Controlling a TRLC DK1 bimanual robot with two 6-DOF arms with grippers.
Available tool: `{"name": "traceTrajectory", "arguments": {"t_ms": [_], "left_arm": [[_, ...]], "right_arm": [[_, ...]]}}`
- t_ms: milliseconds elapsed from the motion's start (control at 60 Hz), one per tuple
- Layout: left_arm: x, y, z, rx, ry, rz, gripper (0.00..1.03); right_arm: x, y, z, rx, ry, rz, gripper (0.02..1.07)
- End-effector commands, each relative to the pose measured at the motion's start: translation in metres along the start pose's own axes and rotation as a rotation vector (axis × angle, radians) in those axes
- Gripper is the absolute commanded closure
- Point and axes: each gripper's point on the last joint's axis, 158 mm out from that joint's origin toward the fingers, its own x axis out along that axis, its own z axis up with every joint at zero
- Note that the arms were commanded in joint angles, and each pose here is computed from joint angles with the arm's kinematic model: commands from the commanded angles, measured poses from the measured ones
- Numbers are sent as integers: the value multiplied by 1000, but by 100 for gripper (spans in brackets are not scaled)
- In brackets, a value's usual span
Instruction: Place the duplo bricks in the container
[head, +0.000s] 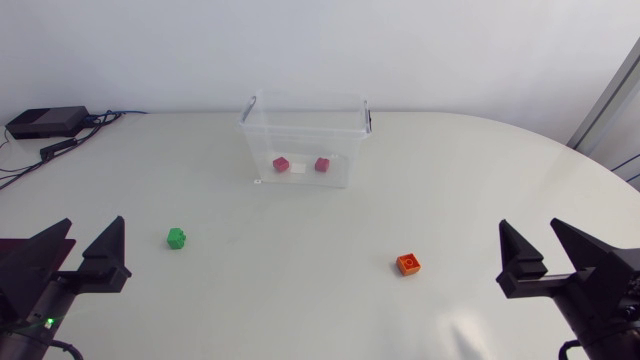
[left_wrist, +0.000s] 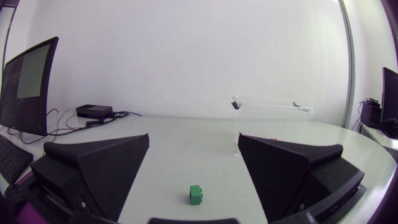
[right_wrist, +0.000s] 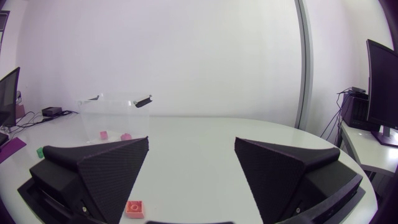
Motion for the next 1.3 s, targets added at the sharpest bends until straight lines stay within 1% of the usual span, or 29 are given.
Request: {"name": "traceTrajectory", "arguments": {"t_ms": [0, 450, 617, 733, 817, 883, 967, 1100, 1200, 1233, 1283], "left_arm": [[0, -2, -4, -2, 2, -10, 3], [0, -2, -2, -3, -5, -11, 4], [-5, -5, 19, -9, -30, -21, 4], [-11, -13, 45, -12, -75, -54, 4], [-12, -16, 60, -17, -77, -65, 4], [-8, -18, 66, -26, -49, -68, 4], [2, -19, 69, -33, 8, -65, 4], [22, -20, 64, -49, 111, -56, 4], [41, -20, 53, -66, 243, -44, 5], [49, -20, 44, -72, 310, -36, 8], [60, -20, 30, -86, 408, -25, 8]], "right_arm": [[1, 1, -6, 30, 1, 4, 7], [1, 2, -6, 16, 1, 9, 7], [-3, 9, 10, 16, -10, 38, 7], [-7, 10, 32, 17, -46, 41, 7], [-8, 12, 46, 17, -52, 44, 7], [-5, 12, 54, 18, -36, 45, 7], [4, 14, 58, 19, 16, 49, 7], [20, 15, 67, 16, 76, 46, 7], [37, 15, 65, 18, 162, 39, 7], [42, 15, 62, 24, 195, 35, 7], [51, 16, 57, 30, 260, 31, 7]]}}
